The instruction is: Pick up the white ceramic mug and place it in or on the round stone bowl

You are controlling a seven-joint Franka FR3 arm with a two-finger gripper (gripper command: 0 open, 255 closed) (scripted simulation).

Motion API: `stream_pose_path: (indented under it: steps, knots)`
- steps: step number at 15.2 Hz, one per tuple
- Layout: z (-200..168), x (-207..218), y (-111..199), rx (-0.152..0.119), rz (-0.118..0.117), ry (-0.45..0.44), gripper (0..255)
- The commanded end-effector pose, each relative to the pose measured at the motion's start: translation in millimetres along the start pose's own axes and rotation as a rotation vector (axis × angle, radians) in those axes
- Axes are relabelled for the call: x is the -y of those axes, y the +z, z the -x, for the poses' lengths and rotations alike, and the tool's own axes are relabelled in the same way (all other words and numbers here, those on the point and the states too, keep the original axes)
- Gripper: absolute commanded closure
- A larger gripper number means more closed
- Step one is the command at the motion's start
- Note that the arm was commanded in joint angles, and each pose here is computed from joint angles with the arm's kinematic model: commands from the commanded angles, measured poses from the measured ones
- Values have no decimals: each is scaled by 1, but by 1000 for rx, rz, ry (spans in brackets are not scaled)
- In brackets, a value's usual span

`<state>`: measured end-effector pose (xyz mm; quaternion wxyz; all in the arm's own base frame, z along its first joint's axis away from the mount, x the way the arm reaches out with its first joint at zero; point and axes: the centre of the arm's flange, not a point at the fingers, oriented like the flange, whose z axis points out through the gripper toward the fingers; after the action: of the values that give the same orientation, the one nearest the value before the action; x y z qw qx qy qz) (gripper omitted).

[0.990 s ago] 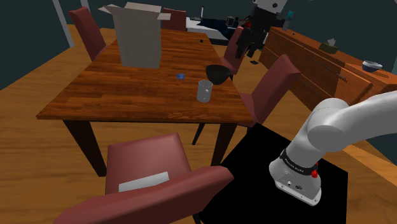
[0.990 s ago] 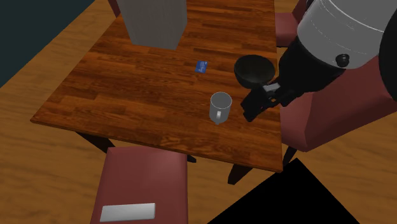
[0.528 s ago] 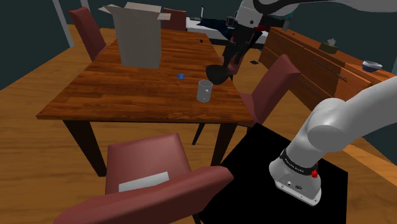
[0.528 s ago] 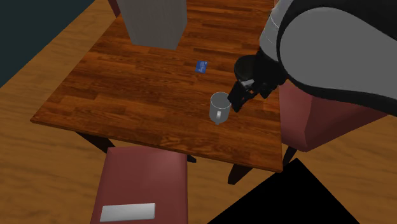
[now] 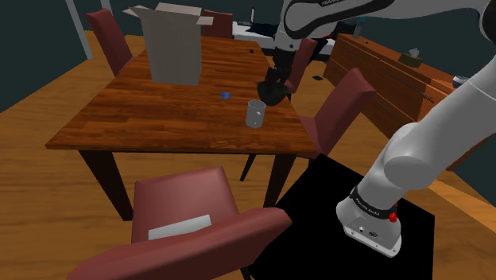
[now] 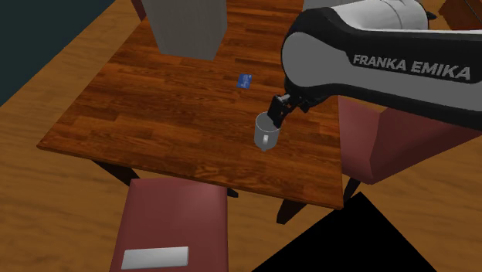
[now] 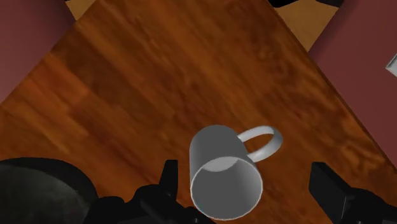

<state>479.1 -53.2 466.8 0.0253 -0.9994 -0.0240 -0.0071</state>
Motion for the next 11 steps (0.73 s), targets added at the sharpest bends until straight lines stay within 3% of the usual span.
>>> stream_pose_path:
  steps: [1, 7, 11]
  knots:
    - [-23, -7, 20, 17, 7, -19, 0]
    - [-78, -31, 77, 67, 27, -74, 0]
    - [-77, -32, 93, 67, 27, -74, 0]
